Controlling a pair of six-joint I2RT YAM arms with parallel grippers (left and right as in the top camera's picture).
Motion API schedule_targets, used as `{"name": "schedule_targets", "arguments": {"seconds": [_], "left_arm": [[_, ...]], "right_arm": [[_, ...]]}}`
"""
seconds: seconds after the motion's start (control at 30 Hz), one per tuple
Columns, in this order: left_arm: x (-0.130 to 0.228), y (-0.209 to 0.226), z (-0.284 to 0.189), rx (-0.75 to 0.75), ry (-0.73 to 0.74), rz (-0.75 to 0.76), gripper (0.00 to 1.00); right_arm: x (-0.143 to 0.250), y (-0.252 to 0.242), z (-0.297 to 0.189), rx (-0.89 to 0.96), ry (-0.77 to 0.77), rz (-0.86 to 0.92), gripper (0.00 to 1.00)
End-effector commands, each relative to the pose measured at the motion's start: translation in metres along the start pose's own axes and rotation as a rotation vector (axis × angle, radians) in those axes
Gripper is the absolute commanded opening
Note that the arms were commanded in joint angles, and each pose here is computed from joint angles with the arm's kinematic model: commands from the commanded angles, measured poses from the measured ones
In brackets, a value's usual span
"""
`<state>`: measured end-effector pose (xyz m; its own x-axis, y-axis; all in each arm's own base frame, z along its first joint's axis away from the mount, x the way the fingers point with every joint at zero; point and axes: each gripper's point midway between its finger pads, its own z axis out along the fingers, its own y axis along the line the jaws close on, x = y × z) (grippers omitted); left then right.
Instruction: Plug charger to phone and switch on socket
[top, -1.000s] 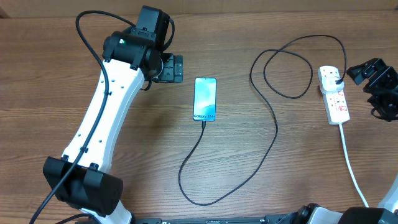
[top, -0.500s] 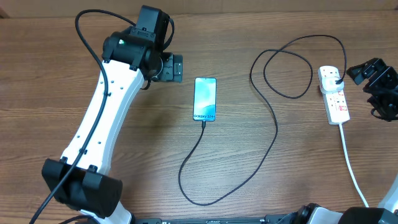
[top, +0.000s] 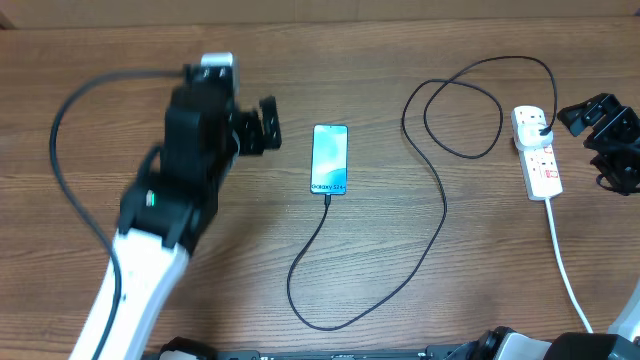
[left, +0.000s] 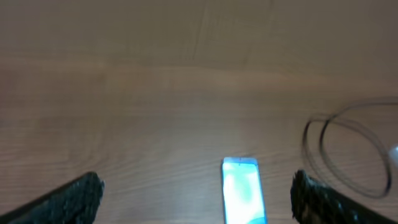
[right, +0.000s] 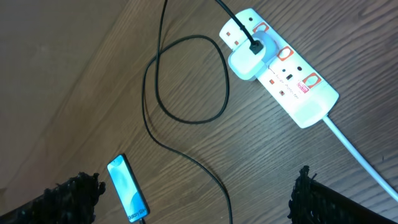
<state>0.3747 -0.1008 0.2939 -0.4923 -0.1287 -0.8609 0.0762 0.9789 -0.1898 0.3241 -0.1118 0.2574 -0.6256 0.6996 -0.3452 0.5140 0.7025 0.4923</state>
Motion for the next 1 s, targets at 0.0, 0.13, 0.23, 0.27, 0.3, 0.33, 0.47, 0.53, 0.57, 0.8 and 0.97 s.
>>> {"name": "schedule_targets", "arguments": {"seconds": [0.0, 0.13, 0.23, 0.27, 0.3, 0.33, 0.47, 0.53, 0.57, 0.8, 0.97], "left_arm": [[0.015, 0.010, -0.021, 0.018, -0.119, 0.000, 1.00], [0.017, 0.008, -0.049, 0.109, -0.344, 0.017, 1.00], [0.016, 0.008, -0.073, 0.192, -0.523, 0.031, 0.99], [0.017, 0.009, -0.081, 0.214, -0.579, 0.033, 0.99], [0.022, 0.016, -0.093, 0.239, -0.663, 0.042, 1.00], [0.025, 0.019, -0.097, 0.242, -0.693, 0.046, 0.99], [0.037, 0.036, -0.112, 0.219, -0.762, 0.056, 1.00], [0.039, 0.044, -0.120, 0.194, -0.788, 0.056, 1.00], [0.039, 0.046, -0.123, 0.183, -0.798, 0.056, 1.00], [0.043, 0.068, -0.140, 0.093, -0.822, 0.056, 0.99], [0.050, 0.075, -0.141, 0.069, -0.820, 0.066, 1.00]], "right_arm": [[-0.004, 0.005, -0.007, -0.007, -0.025, -0.011, 1.00], [-0.004, 0.005, -0.007, -0.007, -0.025, -0.011, 1.00], [-0.004, 0.005, -0.007, -0.007, -0.025, -0.011, 1.00], [-0.004, 0.005, -0.007, -0.007, -0.025, -0.011, 1.00], [-0.004, 0.005, -0.007, -0.007, -0.025, -0.011, 1.00], [-0.004, 0.005, -0.007, -0.007, -0.025, -0.011, 1.00], [-0.004, 0.005, -0.007, -0.007, -0.025, -0.011, 1.00], [-0.004, 0.005, -0.007, -0.007, -0.025, -0.011, 1.00], [-0.004, 0.005, -0.007, -0.007, -0.025, -0.011, 1.00], [-0.004, 0.005, -0.007, -0.007, -0.025, -0.011, 1.00], [-0.004, 0.005, -0.007, -0.007, -0.025, -0.011, 1.00]]}}
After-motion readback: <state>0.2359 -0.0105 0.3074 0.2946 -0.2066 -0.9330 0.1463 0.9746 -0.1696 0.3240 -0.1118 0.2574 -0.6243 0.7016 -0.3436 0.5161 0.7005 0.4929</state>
